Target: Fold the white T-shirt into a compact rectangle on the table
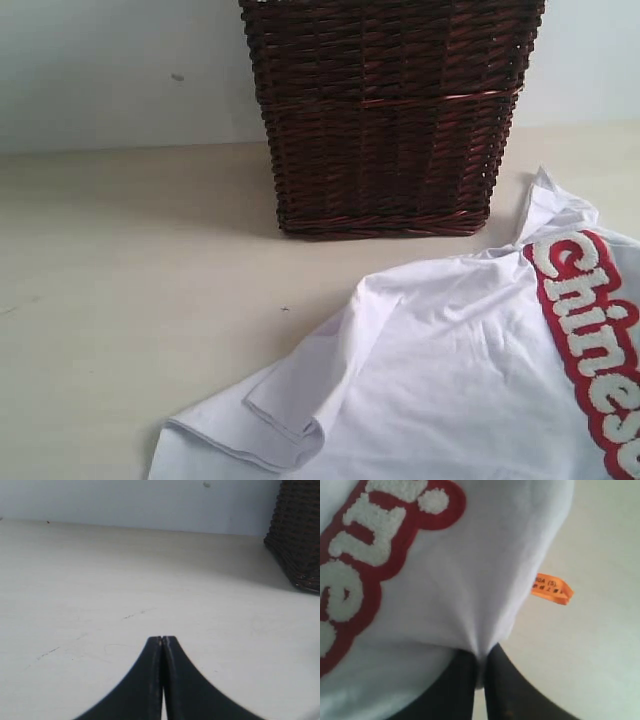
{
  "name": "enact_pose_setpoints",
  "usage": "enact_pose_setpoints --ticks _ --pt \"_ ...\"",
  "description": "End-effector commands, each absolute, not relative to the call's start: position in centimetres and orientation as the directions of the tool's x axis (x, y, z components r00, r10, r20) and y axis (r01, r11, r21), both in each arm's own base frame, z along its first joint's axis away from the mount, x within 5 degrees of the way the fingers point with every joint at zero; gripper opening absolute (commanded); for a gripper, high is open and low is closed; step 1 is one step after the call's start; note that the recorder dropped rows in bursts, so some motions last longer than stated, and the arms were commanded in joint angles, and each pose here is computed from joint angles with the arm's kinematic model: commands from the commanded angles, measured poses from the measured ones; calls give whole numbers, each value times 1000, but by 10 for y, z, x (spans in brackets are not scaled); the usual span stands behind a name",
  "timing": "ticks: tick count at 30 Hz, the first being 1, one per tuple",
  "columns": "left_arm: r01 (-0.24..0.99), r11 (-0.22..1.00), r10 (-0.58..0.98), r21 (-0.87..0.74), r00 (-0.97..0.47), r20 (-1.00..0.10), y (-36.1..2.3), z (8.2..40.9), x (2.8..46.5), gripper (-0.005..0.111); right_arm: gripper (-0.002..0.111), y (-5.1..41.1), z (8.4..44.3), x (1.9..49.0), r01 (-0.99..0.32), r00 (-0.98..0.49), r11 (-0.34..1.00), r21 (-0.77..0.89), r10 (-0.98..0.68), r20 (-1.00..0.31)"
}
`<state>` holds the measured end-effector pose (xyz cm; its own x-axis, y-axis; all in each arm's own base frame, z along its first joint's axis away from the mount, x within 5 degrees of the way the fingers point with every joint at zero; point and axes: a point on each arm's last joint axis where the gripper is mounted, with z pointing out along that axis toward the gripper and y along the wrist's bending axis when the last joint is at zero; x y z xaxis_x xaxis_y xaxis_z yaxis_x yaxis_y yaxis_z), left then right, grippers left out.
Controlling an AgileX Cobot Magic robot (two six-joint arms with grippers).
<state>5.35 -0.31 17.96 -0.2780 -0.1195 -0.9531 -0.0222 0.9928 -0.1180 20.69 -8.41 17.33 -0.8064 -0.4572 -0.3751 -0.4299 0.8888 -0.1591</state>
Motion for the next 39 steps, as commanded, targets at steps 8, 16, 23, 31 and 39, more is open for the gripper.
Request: enact_pose_setpoints --ticks 8,16,23,31,39 --pt "-16 992 -122 -123 -268 -955 -3 181 53 0 55 -44 202 214 -407 -740 912 46 -300 -603" --pt "-16 992 -122 -123 -268 -955 -3 181 53 0 0 32 156 245 -533 -715 846 3 -449 -536" --pt "-16 992 -122 -123 -268 -955 -3 181 53 0 0 79 95 238 -675 -735 724 141 -643 -213" --pt "-16 992 -122 -123 -268 -955 -3 181 53 0 0 169 97 247 -799 -584 546 250 -804 -112" --pt "-16 992 -122 -123 -268 -955 -3 181 53 0 0 192 120 261 -777 -628 586 231 -747 -219"
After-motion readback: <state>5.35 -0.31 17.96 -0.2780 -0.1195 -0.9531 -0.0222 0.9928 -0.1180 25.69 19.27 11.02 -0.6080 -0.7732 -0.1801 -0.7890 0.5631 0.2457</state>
